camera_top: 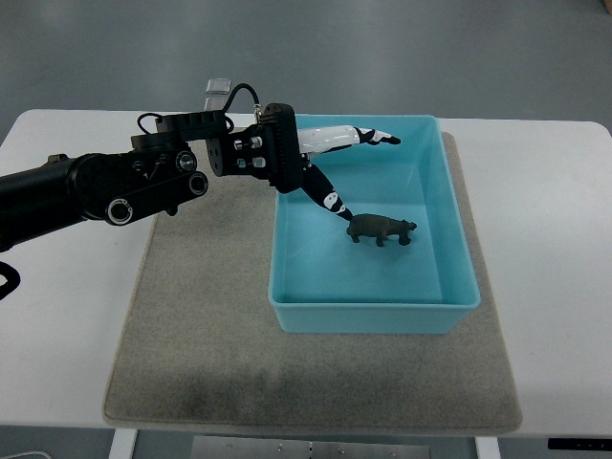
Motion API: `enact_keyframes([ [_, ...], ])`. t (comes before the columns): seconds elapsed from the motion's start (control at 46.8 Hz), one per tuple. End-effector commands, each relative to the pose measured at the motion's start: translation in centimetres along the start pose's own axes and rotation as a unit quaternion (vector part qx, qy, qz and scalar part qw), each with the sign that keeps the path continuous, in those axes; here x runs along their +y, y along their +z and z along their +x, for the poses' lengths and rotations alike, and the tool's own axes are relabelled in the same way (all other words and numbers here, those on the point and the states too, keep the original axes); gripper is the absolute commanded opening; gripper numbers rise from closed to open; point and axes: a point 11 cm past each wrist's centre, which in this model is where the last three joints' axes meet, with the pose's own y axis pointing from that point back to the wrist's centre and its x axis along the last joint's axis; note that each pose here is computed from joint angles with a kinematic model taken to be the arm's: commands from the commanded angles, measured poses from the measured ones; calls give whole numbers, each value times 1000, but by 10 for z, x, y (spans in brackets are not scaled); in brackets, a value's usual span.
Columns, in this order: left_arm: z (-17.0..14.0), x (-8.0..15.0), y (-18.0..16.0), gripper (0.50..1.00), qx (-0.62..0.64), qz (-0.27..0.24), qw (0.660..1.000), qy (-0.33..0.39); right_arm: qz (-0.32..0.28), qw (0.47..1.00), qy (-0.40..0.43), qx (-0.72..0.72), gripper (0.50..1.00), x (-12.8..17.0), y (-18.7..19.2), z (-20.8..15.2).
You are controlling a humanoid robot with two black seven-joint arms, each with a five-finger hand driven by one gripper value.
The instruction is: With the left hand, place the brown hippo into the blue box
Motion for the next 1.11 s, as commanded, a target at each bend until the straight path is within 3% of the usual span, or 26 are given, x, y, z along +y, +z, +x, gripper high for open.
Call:
enact_keyframes([
  [0.0, 15, 3, -11, 992, -8, 18, 999, 29, 0, 1000, 0, 0, 936, 0, 0, 0],
  [0.256, 66, 21, -39, 992, 5, 63, 991, 118, 0, 1000, 0, 0, 936, 0, 0, 0],
  [0.513, 100, 57, -88, 994, 84, 126, 966, 212, -1, 1000, 0, 0, 936, 0, 0, 0],
  [0.812, 119, 85, -113, 994, 237, 117, 909, 321, 0, 1000, 0, 0, 936, 0, 0, 0],
  [1.089, 129, 109, -135, 994, 374, 104, 826, 408, 0, 1000, 0, 0, 936, 0, 0, 0],
])
